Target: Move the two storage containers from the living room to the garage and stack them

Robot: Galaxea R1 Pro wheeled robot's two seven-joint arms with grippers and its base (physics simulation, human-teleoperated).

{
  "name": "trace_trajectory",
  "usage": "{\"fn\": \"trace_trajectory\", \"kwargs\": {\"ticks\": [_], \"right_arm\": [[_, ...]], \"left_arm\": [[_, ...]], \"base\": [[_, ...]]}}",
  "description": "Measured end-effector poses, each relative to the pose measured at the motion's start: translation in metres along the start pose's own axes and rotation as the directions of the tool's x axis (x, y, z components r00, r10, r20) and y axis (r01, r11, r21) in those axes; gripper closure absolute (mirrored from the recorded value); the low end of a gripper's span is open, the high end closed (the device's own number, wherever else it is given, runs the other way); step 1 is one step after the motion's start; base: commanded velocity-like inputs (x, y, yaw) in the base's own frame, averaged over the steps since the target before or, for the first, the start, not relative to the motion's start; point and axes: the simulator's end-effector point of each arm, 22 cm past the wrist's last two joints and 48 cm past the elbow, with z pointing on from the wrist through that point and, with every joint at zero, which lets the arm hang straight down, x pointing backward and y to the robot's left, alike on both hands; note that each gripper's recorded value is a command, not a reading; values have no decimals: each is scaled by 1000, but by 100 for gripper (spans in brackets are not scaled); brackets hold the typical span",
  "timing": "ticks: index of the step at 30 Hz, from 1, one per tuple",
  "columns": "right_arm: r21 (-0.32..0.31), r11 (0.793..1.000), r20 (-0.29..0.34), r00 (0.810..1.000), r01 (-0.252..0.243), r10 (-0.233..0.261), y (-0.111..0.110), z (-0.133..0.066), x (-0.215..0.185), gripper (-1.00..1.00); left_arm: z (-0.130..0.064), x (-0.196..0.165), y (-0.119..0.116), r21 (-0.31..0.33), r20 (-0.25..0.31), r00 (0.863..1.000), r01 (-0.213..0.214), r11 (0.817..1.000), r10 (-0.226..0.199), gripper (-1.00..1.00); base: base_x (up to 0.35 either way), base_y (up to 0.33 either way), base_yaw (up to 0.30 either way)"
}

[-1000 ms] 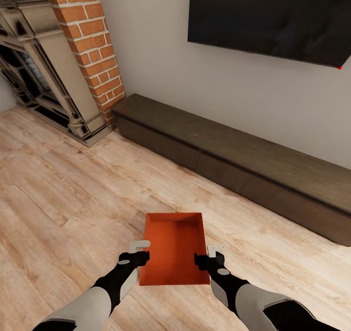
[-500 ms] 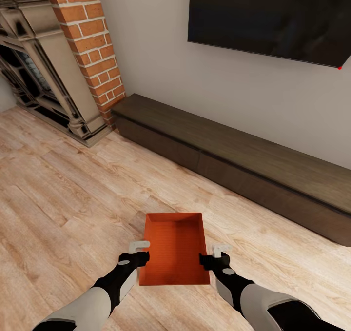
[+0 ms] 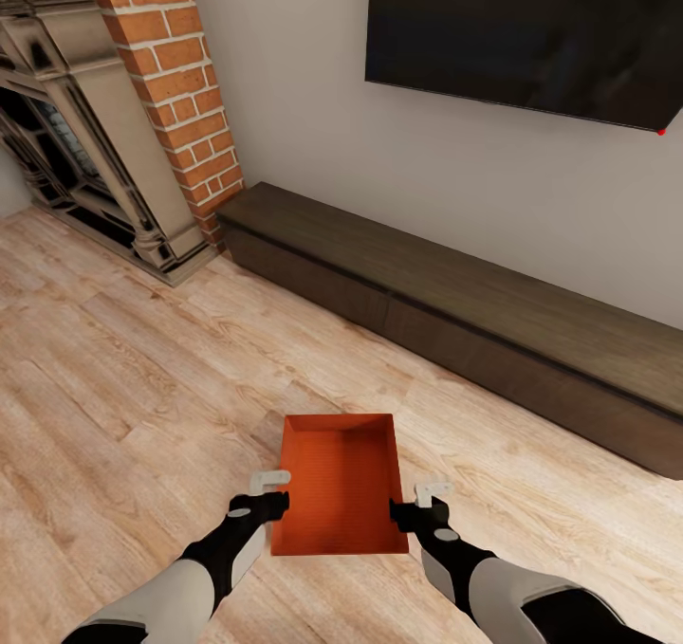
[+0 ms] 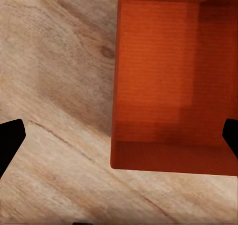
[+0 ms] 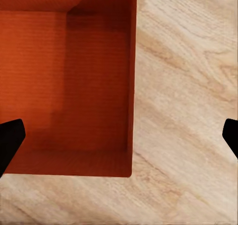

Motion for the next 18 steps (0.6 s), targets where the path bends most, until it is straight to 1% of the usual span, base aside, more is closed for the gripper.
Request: {"fn": "trace_trajectory", "kwargs": {"ticks": [5, 10, 14, 18], "right_arm": [[-2, 1000, -15, 1000, -1, 0, 1, -2, 12, -100], [-2, 1000, -18, 1000, 0, 0, 1, -3, 15, -100], [-3, 1000, -3, 1000, -2, 2, 1, -3, 12, -100], [-3, 1000, 5, 1000, -3, 3, 1, -3, 10, -100]], "left_arm": [[0, 11, 1, -2, -23, 1000, -4, 1000, 4, -100], [0, 17, 2, -3, -35, 999, -4, 1000, 4, -100], [1, 27, 8, -11, -56, 998, -7, 1000, 7, -100], [1, 30, 10, -14, -62, 998, -8, 1000, 7, -100]], "base": [[0, 0, 0], [0, 0, 0], [0, 0, 0], [0, 0, 0]]}}
